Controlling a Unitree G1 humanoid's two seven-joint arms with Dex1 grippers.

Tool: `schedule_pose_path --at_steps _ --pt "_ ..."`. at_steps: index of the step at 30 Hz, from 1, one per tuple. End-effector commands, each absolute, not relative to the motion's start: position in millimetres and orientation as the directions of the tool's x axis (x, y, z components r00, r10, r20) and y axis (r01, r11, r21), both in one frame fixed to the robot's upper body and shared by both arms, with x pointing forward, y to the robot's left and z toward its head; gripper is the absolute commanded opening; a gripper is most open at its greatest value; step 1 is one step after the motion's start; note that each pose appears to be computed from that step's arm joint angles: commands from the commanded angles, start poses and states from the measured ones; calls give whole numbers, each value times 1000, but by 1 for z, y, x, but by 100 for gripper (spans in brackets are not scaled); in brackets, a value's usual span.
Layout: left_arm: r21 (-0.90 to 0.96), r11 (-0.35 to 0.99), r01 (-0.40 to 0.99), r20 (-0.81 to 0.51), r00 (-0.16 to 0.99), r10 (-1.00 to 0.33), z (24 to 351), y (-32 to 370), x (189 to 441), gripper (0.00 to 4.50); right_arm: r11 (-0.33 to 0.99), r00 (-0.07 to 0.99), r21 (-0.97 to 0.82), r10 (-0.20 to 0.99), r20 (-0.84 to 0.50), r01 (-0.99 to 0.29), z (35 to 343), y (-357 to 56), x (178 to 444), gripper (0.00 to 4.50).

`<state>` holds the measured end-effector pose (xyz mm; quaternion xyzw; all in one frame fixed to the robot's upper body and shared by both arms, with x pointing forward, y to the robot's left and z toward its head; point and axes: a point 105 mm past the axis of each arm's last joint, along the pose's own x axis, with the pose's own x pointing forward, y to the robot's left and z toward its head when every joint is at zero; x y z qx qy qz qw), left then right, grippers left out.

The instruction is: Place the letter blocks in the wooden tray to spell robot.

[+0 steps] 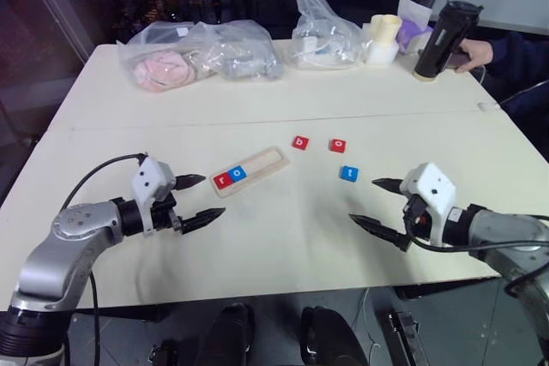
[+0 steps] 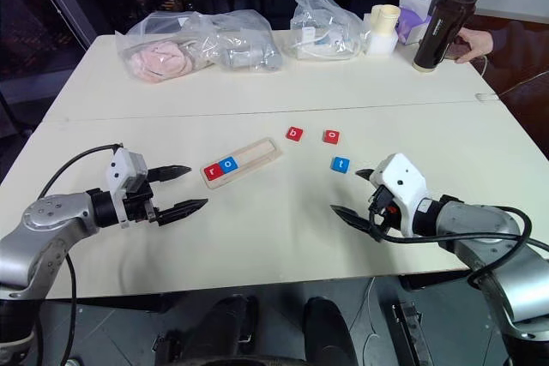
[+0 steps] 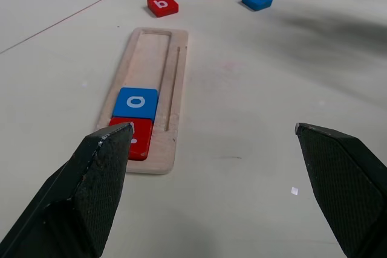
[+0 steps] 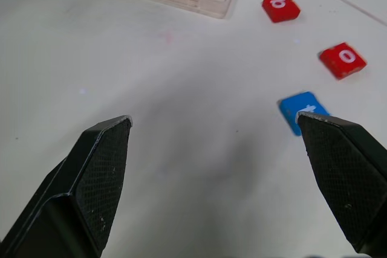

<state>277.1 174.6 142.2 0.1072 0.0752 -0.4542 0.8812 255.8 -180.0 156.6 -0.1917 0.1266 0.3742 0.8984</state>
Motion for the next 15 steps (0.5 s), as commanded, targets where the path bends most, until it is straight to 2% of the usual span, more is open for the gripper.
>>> schedule_pose_path --at_steps 1,15 --pt "160 564 810 -198 587 -785 158 175 279 450 637 698 -288 629 -342 -715 167 -181 257 448" --pt "153 556 817 -214 577 -788 163 172 283 450 633 697 -292 632 -340 -717 166 -178 259 448"
